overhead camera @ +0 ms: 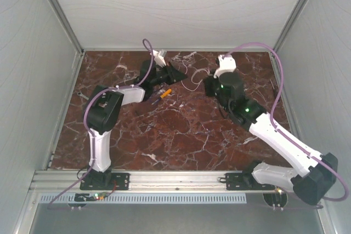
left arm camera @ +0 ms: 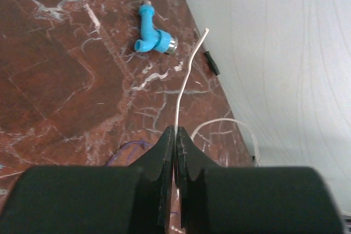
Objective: Zip-tie the wires
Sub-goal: Place the cable at the center of the board.
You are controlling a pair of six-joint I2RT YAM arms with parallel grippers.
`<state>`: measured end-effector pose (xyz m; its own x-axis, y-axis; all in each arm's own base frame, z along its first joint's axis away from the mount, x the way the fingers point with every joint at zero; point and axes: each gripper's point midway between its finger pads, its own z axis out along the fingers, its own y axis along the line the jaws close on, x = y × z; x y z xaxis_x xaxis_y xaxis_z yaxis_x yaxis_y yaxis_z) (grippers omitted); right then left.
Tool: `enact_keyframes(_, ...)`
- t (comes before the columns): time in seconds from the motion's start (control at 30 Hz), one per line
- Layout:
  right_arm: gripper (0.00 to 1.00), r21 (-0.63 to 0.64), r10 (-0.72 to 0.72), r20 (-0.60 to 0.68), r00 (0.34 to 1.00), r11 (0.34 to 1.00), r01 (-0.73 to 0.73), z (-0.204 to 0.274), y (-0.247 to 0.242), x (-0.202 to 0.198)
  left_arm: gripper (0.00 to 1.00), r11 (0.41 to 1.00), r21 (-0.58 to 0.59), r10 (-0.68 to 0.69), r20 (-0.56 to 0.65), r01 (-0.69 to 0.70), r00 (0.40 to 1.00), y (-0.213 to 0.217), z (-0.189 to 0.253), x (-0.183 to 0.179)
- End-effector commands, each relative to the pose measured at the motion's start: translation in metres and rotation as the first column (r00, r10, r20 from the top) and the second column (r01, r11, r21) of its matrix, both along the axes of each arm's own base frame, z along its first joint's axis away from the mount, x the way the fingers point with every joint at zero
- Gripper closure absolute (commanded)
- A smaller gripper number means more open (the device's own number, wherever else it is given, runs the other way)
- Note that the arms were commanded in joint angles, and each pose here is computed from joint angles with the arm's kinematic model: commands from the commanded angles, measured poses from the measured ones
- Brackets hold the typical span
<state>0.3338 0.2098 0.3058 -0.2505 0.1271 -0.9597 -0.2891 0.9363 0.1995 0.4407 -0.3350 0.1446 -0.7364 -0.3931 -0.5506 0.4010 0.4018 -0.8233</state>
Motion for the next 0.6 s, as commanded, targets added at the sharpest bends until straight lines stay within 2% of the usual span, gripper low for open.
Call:
enact_keyframes(0.0, 1.0, 0.006, -0.212, -0.163, 0.963, 0.976, 0.216, -0.056, -0.057, -0.023, 1.0, 0.996, 0.087, -0.018, 0.014, 0.017, 1.0, -0.005, -0.025, 0.012)
enact_keyframes(0.33, 1.0, 0.004, -0.345, -0.37, 0.862, 0.928, 0.373, -0.126, -0.112, -0.083, 1.0, 0.98, 0.169, -0.103, -0.011, 0.103, 0.995, -0.049, -0.05, 0.01)
enact_keyframes(0.57, 1.0, 0.09, -0.35, -0.485, 0.802, 0.892, 0.444, -0.157, -0.123, -0.119, 1.0, 0.962, 0.219, -0.168, -0.006, 0.165, 0.986, -0.081, -0.057, 0.007)
